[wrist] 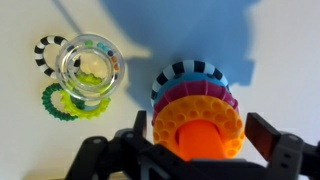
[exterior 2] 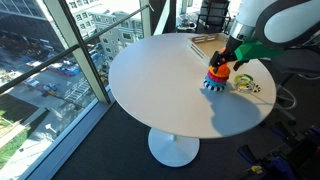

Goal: Remove the orange ring from the stand

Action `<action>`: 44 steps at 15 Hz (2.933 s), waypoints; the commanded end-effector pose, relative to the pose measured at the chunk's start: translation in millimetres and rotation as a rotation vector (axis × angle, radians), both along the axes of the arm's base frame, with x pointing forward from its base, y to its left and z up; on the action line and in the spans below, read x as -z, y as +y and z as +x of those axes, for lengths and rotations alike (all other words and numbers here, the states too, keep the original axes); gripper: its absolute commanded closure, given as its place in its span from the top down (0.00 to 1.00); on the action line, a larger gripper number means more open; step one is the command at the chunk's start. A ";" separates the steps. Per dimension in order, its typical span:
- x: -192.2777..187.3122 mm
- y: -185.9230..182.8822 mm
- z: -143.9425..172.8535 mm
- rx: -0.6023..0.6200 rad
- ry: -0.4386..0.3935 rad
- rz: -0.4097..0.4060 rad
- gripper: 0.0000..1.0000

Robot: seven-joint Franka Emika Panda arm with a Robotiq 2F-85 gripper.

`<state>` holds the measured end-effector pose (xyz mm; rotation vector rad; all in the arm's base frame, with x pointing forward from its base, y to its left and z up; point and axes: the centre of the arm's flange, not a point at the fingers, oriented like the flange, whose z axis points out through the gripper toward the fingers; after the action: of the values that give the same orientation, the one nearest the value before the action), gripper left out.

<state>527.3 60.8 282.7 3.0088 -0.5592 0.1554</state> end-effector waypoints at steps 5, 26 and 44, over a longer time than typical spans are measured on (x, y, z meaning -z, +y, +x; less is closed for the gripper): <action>14.1 6.4 11.8 -0.017 -0.047 -0.013 1.00; -29.1 12.1 0.0 -0.012 -0.076 -0.006 0.37; -83.0 7.9 -4.9 -0.004 -0.085 0.000 0.31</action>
<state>523.2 72.0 358.4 3.0123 -0.5397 0.3027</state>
